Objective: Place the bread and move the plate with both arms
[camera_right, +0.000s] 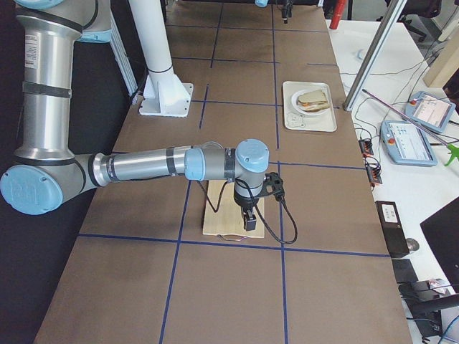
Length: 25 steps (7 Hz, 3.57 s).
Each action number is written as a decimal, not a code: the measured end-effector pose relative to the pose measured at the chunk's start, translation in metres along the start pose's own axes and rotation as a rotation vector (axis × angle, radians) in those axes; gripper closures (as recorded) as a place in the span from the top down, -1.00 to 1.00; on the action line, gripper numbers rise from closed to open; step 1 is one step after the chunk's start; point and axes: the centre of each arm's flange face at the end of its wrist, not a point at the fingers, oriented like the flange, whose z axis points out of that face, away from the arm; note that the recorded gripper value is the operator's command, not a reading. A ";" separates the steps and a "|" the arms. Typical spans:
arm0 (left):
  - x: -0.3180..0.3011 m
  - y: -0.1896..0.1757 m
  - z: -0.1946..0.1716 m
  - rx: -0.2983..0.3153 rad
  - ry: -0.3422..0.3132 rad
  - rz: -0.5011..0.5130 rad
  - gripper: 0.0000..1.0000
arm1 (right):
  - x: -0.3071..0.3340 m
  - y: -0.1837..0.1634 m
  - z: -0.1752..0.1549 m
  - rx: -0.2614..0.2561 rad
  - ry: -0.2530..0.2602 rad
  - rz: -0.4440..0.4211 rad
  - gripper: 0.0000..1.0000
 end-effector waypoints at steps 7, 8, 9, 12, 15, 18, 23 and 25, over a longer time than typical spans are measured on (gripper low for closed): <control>-0.027 0.176 -0.126 -0.299 -0.084 -0.127 1.00 | 0.001 0.003 0.001 -0.003 -0.001 0.003 1.00; -0.025 0.194 -0.129 -0.304 -0.078 -0.138 1.00 | 0.002 0.004 0.003 -0.007 -0.001 0.007 1.00; -0.024 0.203 -0.131 -0.306 -0.074 -0.146 1.00 | 0.002 0.005 0.004 -0.009 -0.002 0.010 1.00; -0.025 0.210 -0.132 -0.309 -0.074 -0.162 1.00 | 0.003 0.007 0.005 -0.011 -0.003 0.011 1.00; -0.025 0.209 -0.133 -0.309 -0.083 -0.153 1.00 | 0.004 0.006 0.006 -0.013 -0.004 0.012 1.00; -0.024 0.209 -0.134 -0.306 -0.079 -0.150 1.00 | 0.005 0.007 0.006 -0.015 -0.003 0.013 1.00; -0.022 0.207 -0.134 -0.302 -0.073 -0.147 1.00 | 0.004 0.007 0.006 -0.014 -0.004 0.013 1.00; -0.022 0.207 -0.134 -0.302 -0.073 -0.146 1.00 | 0.004 0.007 0.006 -0.014 -0.004 0.013 1.00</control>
